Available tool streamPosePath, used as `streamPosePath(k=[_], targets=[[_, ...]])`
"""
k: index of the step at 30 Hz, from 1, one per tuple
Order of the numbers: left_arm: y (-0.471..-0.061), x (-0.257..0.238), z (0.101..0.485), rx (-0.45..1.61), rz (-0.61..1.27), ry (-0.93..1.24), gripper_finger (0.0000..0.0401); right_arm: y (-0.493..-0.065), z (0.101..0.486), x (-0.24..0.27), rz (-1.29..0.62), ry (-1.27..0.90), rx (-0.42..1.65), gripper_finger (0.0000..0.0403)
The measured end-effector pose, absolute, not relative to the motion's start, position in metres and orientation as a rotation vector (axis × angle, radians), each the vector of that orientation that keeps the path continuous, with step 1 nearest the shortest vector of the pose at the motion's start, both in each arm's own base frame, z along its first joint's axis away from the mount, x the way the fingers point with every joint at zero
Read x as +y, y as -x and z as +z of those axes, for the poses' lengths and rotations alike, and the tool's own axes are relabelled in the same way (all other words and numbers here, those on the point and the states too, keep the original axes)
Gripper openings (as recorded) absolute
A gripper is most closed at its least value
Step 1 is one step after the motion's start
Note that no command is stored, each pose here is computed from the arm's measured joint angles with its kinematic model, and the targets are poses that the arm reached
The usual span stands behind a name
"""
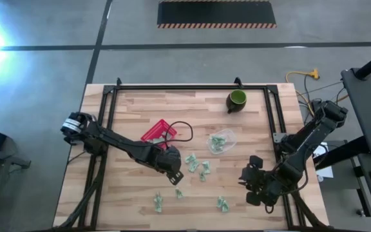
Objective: Pick and place items into bin
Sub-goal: Put the stevia packet into the red bin
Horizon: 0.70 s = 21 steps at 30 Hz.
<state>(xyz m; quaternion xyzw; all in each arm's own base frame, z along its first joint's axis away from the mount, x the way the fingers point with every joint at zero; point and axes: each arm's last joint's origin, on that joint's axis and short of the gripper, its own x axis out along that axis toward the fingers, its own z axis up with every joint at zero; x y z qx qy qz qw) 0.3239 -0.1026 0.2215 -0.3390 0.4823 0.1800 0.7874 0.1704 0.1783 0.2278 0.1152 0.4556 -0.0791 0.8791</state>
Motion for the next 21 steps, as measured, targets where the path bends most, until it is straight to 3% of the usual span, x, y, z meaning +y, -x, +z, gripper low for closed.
streamPosePath(k=[9, 21], targets=[[-0.324, -0.098, 0.22, 1.019, 0.431, 0.72, 0.0217, -0.171, 0.228, 0.178, -0.176, -0.224, 0.93, 0.0068], [-0.339, -0.1, 0.2, 1.119, 0.537, 0.666, 0.0221, -0.171, 0.228, 0.177, -0.179, -0.216, 0.928, 0.0063]])
